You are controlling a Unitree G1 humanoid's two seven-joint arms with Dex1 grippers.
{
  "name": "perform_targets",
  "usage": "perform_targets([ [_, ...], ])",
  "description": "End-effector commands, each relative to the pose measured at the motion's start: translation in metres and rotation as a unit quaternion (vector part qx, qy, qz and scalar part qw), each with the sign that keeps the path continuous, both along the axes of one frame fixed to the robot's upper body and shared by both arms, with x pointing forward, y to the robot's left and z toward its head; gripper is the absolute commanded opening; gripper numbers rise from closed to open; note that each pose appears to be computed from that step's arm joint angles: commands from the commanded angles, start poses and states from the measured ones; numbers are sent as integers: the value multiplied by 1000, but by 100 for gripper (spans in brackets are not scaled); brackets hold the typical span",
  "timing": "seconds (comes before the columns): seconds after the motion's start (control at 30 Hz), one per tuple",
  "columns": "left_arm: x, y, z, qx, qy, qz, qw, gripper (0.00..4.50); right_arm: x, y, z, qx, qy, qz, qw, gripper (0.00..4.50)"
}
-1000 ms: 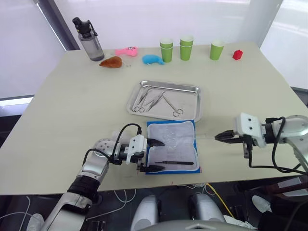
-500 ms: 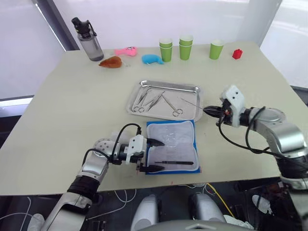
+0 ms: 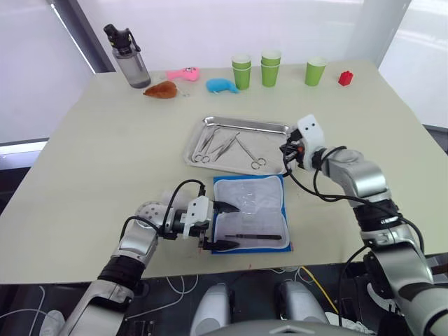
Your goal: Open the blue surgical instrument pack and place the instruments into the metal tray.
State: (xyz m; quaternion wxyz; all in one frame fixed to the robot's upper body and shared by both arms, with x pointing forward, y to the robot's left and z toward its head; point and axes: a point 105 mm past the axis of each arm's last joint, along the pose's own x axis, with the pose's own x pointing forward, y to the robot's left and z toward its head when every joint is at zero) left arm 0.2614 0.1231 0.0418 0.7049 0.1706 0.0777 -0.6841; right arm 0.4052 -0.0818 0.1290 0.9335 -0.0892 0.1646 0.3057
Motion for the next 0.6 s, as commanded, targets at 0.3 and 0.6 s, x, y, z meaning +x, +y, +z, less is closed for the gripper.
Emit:
perform_targets([
  [0.3,-23,24,-59,96,110,35,989,450,17,31,-2,7,-4,-3,1000,5],
  [0.6,-23,26,-59,96,110,40,989,450,23,35,-16,0,17,-6,1000,5],
])
